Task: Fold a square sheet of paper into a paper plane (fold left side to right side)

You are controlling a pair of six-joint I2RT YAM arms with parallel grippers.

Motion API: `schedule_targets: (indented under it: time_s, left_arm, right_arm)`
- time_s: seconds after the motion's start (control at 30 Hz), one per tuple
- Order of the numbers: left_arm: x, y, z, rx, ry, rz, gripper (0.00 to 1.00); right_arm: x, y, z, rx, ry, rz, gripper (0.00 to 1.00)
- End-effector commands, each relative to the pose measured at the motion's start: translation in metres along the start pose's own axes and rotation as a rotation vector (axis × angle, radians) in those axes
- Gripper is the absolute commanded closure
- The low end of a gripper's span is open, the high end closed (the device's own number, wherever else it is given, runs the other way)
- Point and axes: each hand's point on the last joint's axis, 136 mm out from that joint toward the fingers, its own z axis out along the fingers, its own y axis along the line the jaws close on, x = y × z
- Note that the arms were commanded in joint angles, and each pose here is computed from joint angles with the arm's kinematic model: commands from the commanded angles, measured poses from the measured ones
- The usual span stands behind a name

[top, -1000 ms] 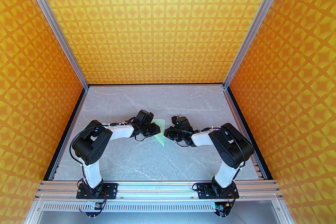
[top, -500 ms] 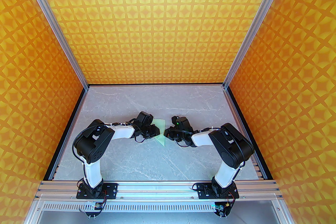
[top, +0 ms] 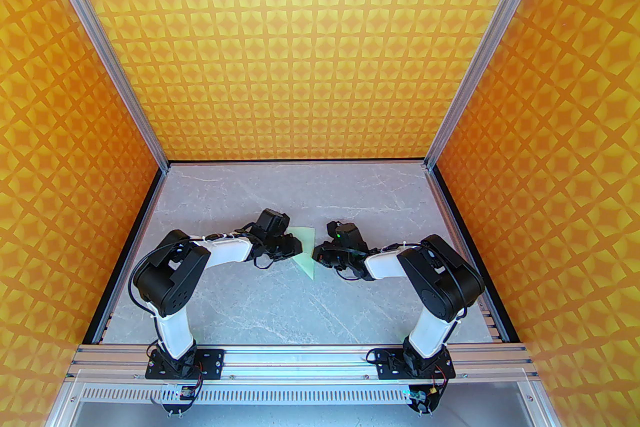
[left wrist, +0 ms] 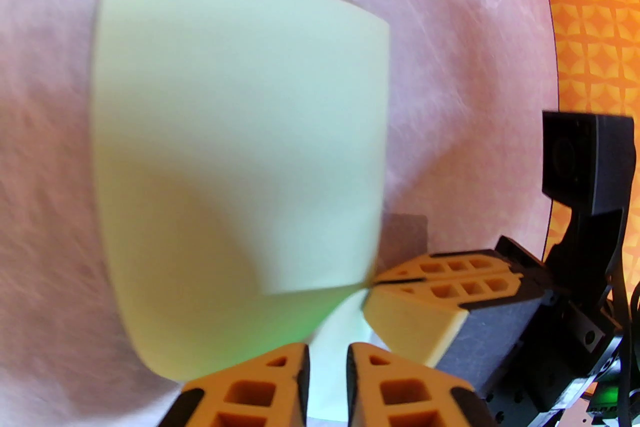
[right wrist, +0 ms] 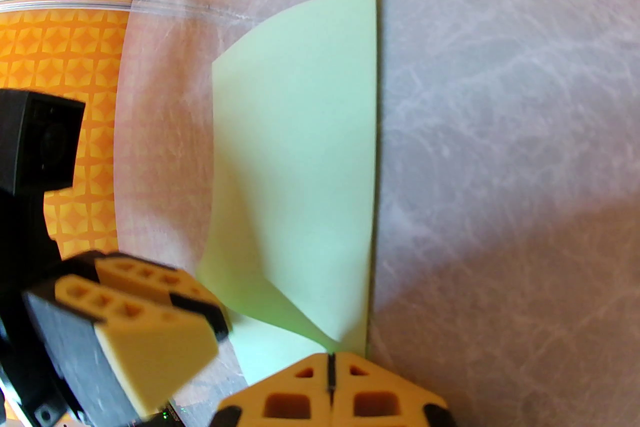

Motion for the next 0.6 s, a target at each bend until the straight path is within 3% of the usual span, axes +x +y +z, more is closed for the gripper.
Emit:
schedule_targets:
  time_s: [0.0, 0.57]
  left_arm:
    - [-0.004, 0.008, 0.001, -0.033, 0.003, 0.021, 0.78]
    - [0.0, 0.023, 0.014, -0.061, 0.024, -0.003, 0.78]
  right_arm:
    - [0.004, -0.011, -0.003, 0.033, 0.001, 0.011, 1.0]
    - [0.003, -0.01, -0.005, 0.034, -0.004, 0.009, 1.0]
